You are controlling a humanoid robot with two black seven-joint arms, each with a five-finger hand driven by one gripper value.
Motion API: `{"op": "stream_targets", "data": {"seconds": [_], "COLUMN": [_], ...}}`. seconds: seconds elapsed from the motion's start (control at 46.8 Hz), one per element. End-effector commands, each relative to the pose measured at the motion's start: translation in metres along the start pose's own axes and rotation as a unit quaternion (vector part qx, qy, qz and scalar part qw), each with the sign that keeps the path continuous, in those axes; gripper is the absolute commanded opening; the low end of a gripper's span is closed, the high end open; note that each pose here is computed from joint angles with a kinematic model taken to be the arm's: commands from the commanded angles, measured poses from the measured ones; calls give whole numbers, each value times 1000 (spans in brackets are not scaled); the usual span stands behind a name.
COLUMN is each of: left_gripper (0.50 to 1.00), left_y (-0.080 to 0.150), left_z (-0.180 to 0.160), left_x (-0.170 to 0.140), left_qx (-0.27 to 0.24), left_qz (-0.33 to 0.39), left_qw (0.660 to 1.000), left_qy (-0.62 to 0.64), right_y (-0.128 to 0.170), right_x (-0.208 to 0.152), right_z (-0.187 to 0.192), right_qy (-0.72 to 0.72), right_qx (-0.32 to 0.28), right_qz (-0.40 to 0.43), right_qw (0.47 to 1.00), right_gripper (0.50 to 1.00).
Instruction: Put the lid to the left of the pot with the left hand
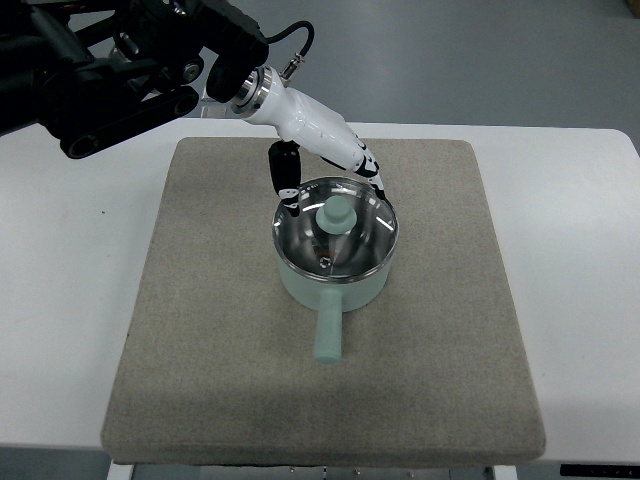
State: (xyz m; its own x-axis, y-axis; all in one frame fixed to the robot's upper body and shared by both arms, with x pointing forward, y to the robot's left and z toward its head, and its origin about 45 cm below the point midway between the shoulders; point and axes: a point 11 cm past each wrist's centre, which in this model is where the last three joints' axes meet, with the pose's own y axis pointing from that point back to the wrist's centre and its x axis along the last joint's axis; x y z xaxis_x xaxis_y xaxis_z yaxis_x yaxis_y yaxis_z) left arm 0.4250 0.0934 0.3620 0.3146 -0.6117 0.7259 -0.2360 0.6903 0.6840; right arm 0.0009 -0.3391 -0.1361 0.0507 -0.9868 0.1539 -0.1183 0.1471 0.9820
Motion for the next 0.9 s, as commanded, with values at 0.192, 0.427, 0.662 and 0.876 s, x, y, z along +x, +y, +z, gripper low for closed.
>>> {"op": "stream_targets", "data": {"seconds": [0.192,0.427,0.662,0.876], "left_gripper": [930,806,750,752], "left_y": [-4,-4,-4,-4], "left_z": [9,9,8,7], "left_x": [2,1,1,-1], "left_qx": [-13,-11,-9,-7], "left_qz": [-3,-5,-6,-11], "left_qw": [1000,1000,1000,1000], "left_qy": [-9,-10,-12,-13], "right_y": [0,0,0,0], "right_x": [0,0,0,0], "right_z": [-1,0,-1,0], "right_qy": [0,1,0,0], "right_qx": [1,0,1,0], "right_qz": [0,0,0,0], "right_qw": [1000,1000,1000,1000], "right_gripper": [924,924,923,924]}}
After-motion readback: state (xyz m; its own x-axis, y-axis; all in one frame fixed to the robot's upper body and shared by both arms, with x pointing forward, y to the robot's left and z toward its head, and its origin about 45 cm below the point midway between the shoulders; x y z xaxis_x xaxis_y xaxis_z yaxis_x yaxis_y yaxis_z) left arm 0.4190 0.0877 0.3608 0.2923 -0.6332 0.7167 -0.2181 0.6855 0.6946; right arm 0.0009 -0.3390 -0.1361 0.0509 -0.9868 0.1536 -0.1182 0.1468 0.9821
